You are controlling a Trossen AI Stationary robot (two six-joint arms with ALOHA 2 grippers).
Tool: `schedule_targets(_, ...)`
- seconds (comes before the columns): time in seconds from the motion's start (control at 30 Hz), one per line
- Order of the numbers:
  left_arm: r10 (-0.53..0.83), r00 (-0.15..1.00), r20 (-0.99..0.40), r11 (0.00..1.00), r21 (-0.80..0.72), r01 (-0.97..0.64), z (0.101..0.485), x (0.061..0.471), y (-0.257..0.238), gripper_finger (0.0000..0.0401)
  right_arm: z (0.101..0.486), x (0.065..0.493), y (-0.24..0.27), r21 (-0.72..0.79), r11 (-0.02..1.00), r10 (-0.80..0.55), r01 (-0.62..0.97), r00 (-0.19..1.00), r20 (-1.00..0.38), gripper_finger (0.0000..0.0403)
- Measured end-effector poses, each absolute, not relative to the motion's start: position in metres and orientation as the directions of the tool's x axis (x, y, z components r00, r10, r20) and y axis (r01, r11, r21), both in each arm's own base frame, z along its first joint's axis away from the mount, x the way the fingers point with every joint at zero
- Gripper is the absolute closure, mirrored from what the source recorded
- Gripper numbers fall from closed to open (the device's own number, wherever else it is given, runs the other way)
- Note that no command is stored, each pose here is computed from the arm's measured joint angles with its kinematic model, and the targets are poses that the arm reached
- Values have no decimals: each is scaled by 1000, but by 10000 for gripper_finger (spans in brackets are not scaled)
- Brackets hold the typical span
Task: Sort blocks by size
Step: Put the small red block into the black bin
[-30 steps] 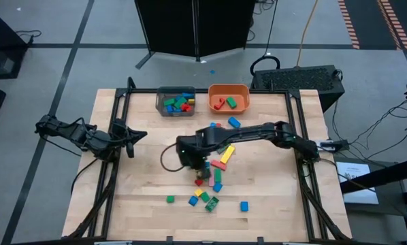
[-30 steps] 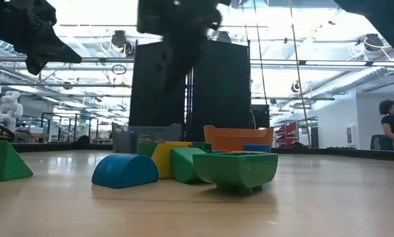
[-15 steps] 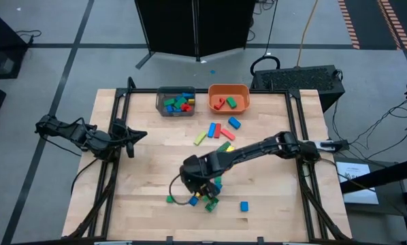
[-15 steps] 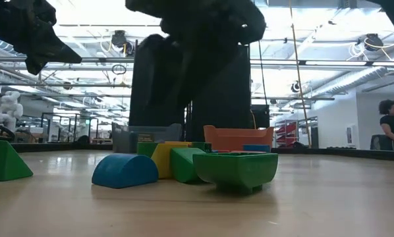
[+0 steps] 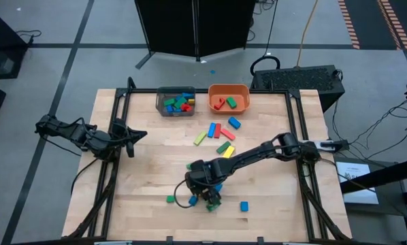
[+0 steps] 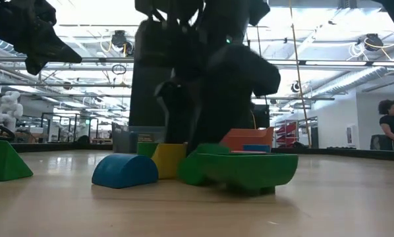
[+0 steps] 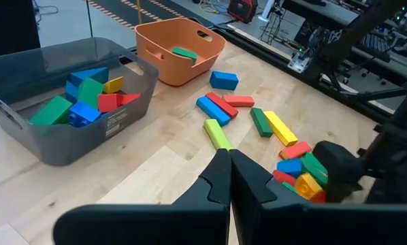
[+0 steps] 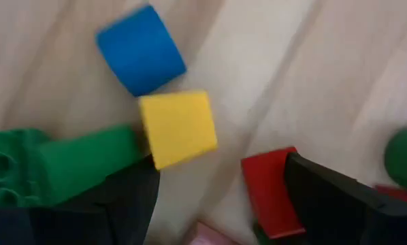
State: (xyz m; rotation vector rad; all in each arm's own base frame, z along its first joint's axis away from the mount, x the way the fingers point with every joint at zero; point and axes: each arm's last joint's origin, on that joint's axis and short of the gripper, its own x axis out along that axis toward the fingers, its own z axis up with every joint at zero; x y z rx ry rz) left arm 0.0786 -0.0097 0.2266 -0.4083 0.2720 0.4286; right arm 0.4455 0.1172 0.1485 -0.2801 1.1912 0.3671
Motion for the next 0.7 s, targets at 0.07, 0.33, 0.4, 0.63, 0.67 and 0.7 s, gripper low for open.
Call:
schedule_targets(0.07,348,875,-336,828,-326,-455,227,79,-10,401,146,445,114,-14,917,124,-399,317,-940,103)
schedule_targets(0.33,351,874,-335,827,-327,-458,227,78,-9,401,145,447,99,-2,935,115,-355,307,-945,103)
schedule_targets(0.4,351,874,-335,827,-327,-458,227,79,-9,401,144,446,96,5,941,111,-338,296,-949,103)
schedule_targets(0.63,352,874,-335,827,-327,-458,227,78,-9,401,144,440,79,25,959,85,-281,206,-975,103)
schedule_targets(0.67,352,874,-335,827,-327,-458,227,79,-9,401,144,440,77,30,963,86,-268,199,-976,103)
schedule_targets(0.7,353,874,-335,826,-326,-459,227,78,-9,401,144,440,74,33,966,85,-257,195,-977,103)
